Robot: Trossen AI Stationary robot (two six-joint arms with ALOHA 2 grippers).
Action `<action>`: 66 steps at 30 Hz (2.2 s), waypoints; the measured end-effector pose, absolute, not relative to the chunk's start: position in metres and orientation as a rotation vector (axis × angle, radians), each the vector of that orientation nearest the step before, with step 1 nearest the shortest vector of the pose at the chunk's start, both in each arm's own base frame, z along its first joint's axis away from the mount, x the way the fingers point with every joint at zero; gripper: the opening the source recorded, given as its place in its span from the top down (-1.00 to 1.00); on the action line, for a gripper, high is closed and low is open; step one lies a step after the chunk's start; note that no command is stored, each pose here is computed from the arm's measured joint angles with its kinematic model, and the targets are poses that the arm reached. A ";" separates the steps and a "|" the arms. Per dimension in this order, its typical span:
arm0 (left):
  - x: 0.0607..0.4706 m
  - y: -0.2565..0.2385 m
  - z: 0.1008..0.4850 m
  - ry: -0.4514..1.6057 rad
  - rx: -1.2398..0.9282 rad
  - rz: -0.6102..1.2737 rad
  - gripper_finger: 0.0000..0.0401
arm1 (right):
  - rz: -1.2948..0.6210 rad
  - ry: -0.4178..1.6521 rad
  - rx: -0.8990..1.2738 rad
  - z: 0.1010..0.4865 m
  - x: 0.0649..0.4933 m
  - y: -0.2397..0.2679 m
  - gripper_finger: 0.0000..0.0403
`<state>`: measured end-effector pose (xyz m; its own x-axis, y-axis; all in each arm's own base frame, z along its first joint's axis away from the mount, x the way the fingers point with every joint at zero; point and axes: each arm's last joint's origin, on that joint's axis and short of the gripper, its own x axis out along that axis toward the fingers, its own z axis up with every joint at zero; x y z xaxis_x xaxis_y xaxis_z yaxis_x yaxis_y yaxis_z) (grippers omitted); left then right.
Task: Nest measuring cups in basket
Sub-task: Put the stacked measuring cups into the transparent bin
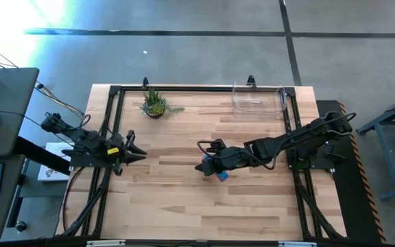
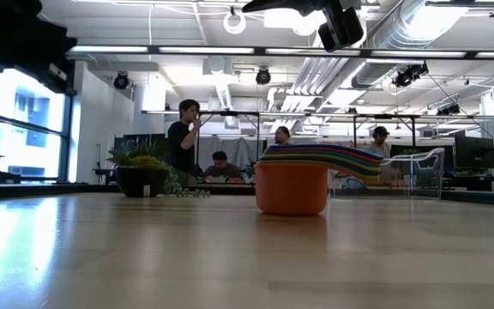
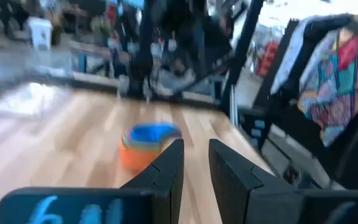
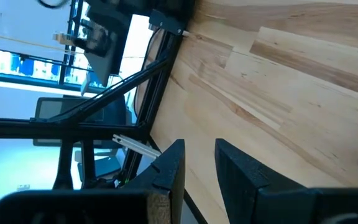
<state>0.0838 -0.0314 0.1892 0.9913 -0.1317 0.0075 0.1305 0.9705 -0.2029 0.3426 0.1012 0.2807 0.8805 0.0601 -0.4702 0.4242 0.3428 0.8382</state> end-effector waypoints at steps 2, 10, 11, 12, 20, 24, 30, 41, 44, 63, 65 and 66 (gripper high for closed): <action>0.086 -0.033 0.178 0.039 -0.211 -0.148 0.68 | -0.239 0.472 1.211 0.281 0.343 0.102 0.60; 0.089 -0.037 0.172 0.028 -0.224 -0.251 0.68 | -0.209 0.505 1.210 0.280 0.342 0.103 0.60; 0.089 -0.038 0.172 0.029 -0.223 -0.249 0.68 | -0.202 0.509 1.193 0.280 0.342 0.103 0.60; 0.089 -0.038 0.172 0.033 -0.222 -0.245 0.68 | -0.196 0.511 1.173 0.280 0.342 0.103 0.60; 0.090 -0.038 0.171 0.046 -0.234 -0.248 0.68 | -0.127 0.515 1.004 0.281 0.340 0.112 0.60; 0.090 -0.038 0.171 0.048 -0.234 -0.248 0.68 | -0.109 0.513 0.946 0.282 0.340 0.112 0.60; 0.090 -0.038 0.171 0.048 -0.234 -0.248 0.68 | -0.044 0.458 0.870 0.289 0.344 0.109 0.60; 0.090 -0.038 0.171 0.048 -0.234 -0.248 0.68 | -0.210 0.530 0.603 0.379 0.334 0.094 0.60; 0.090 -0.038 0.171 0.048 -0.234 -0.248 0.68 | -0.312 0.585 0.579 0.394 0.323 0.089 0.60; 0.090 -0.038 0.171 0.048 -0.235 -0.248 0.66 | -0.534 1.122 0.724 0.339 0.330 0.094 0.60; 0.090 -0.038 0.171 0.047 -0.234 -0.248 0.66 | -0.549 1.153 0.712 0.329 0.336 0.096 0.60; 0.090 -0.038 0.171 0.047 -0.234 -0.248 0.66 | -0.558 1.167 0.705 0.324 0.339 0.097 0.60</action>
